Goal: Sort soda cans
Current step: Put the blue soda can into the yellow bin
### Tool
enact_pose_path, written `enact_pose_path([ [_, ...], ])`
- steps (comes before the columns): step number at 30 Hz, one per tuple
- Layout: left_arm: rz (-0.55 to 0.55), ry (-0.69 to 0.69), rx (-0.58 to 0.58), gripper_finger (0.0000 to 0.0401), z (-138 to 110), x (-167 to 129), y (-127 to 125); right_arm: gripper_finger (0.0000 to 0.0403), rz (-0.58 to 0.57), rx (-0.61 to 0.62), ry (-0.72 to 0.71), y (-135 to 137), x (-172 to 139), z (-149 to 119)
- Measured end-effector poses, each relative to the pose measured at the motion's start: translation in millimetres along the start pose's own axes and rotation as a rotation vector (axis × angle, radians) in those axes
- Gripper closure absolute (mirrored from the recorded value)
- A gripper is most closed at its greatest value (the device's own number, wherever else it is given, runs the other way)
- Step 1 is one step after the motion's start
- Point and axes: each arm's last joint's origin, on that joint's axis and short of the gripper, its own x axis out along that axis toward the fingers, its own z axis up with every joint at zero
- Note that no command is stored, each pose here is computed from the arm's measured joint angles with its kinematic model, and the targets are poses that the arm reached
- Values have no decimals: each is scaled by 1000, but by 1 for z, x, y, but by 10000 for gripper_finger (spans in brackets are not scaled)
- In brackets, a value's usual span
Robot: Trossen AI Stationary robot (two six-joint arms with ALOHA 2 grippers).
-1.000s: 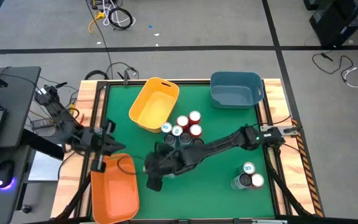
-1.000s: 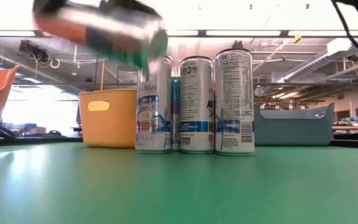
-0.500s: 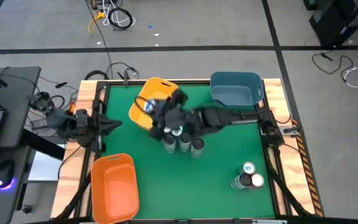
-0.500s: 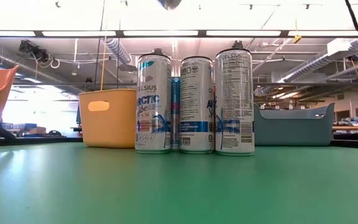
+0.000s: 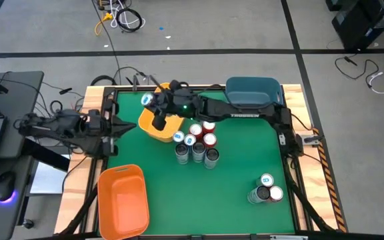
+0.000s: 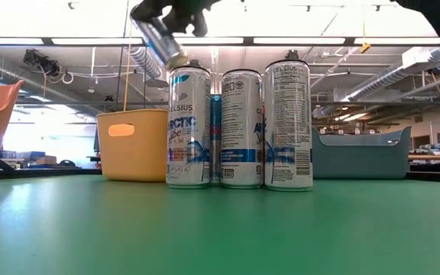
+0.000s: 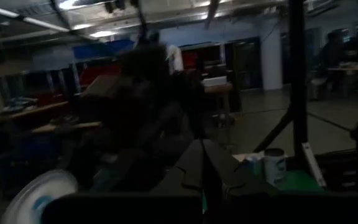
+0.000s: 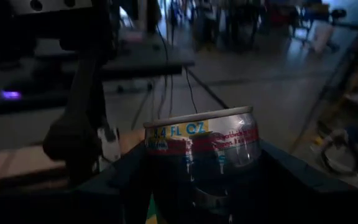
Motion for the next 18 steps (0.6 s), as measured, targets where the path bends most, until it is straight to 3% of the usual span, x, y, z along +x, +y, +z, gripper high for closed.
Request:
enact_pose_path([
  [7,-20,-5,18,401,-3,5,17,173,28,88,-276,-23,11,-37],
  [12,-56,26,16,401,-9,14,30,173,42,92,-292,-21,9,-63],
  [15,-70,18,-8,401,-12,22,40,173,69,86,-288,-10,5,-62],
  [18,-112,-9,-47,401,-12,28,50,173,89,54,-307,-2,-10,-43],
])
